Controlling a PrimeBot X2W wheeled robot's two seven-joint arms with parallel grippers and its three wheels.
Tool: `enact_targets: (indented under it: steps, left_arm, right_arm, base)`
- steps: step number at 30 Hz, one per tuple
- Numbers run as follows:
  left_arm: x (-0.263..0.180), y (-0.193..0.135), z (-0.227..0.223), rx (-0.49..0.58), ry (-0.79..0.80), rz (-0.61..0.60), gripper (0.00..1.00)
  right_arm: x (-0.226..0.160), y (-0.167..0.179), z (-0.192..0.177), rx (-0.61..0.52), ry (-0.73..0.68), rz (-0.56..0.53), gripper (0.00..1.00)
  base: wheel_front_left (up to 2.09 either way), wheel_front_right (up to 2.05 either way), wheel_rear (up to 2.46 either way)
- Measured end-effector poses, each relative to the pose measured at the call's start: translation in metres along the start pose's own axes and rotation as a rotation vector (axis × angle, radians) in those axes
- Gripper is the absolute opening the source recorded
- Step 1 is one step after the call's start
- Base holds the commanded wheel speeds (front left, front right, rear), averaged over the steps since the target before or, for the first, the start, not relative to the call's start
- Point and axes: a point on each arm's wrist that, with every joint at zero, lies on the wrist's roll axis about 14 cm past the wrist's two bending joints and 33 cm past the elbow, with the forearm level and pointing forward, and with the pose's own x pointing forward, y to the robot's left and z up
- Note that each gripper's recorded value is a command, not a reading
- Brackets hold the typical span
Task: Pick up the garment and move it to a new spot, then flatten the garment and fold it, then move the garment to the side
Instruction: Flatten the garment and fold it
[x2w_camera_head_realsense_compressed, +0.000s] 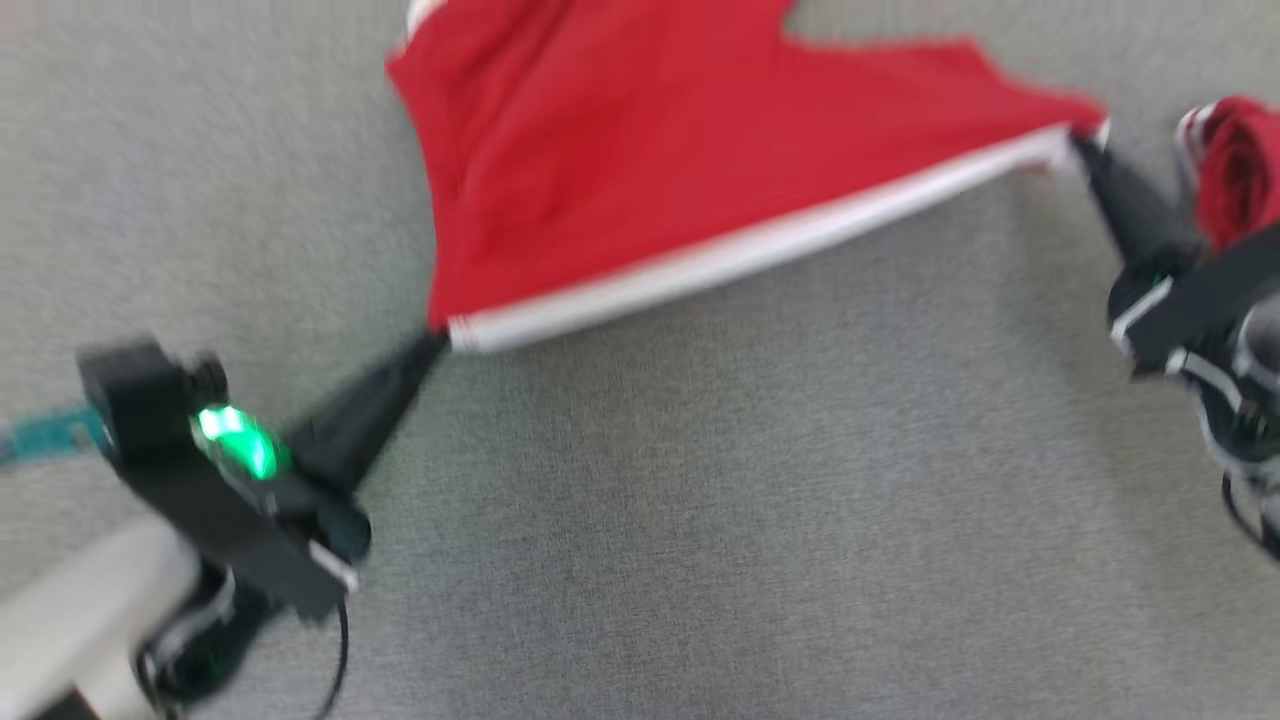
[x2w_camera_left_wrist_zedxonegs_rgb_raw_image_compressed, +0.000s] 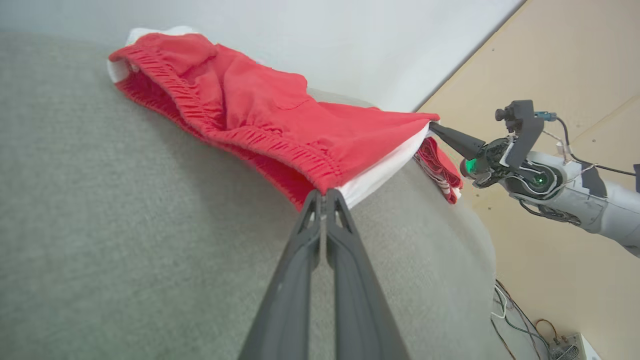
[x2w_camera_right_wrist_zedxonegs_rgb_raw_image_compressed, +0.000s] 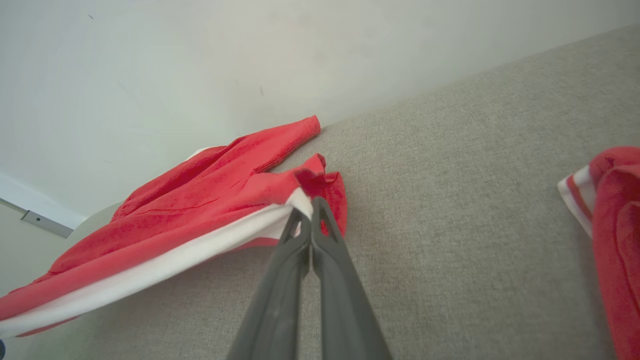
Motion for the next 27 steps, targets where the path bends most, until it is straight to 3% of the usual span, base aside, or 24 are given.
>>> enact_targets:
  steps: [12,27]
  left_arm:
    - [-0.053,-0.071,-0.026,-0.065,0.016,0.008,0.0]
    - [-0.097,-0.151,-0.017,-0.179,-0.075,-0.023,0.0]
  right_arm:
    - [-0.086,0.019,-0.038,0.089,0.055,-0.025,0.0]
    - [-0.181,0.043,-0.031,0.044,0.092,0.006,0.0]
  base:
    - [0.0,0.0,0.0]
    - [0.0,0.0,0.0]
